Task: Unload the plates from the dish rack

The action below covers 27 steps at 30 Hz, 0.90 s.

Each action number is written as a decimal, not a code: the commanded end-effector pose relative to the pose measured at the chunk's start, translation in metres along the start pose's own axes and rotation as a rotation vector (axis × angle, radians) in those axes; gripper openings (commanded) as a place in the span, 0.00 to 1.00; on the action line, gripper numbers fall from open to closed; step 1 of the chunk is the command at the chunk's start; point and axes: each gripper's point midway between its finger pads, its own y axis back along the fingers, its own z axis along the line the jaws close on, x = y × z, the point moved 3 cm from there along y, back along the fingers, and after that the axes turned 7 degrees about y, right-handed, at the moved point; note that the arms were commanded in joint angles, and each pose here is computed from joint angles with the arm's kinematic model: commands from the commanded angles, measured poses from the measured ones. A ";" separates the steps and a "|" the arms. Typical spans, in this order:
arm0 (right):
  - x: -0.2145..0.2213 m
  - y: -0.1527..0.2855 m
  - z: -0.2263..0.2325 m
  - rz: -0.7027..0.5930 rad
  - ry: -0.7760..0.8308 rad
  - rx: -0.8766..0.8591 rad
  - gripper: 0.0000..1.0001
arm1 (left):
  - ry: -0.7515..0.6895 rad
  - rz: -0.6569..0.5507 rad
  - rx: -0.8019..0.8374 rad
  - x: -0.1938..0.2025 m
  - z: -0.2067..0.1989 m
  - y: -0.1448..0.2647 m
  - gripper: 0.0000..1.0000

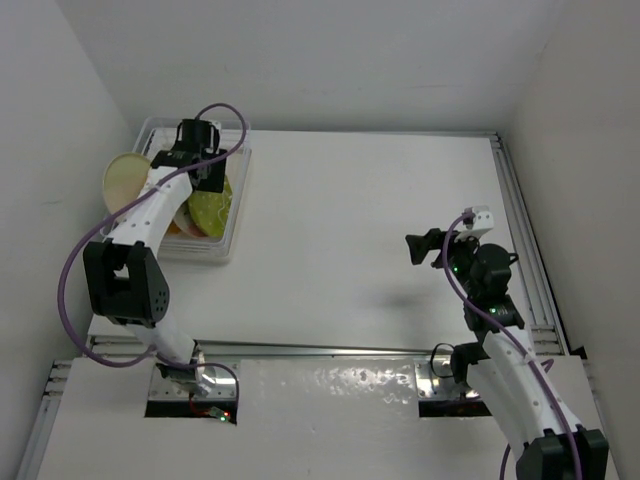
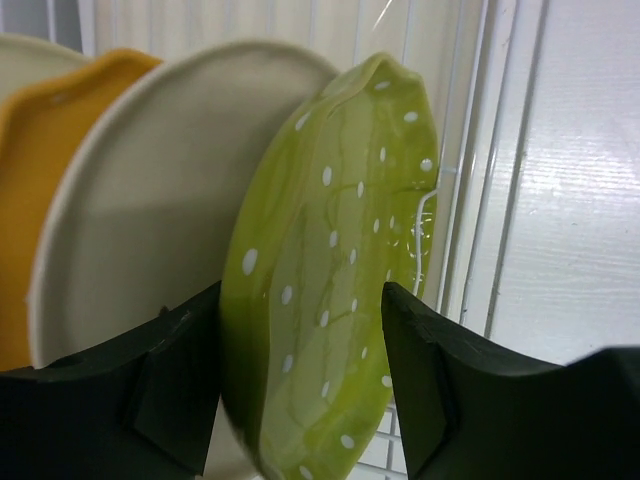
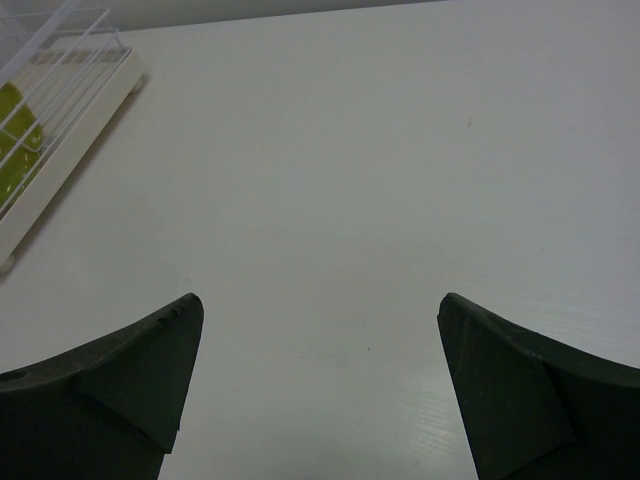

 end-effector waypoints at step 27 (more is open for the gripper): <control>-0.031 -0.013 0.008 -0.043 0.001 -0.045 0.99 | 0.139 -0.370 0.031 -0.104 0.024 0.060 0.00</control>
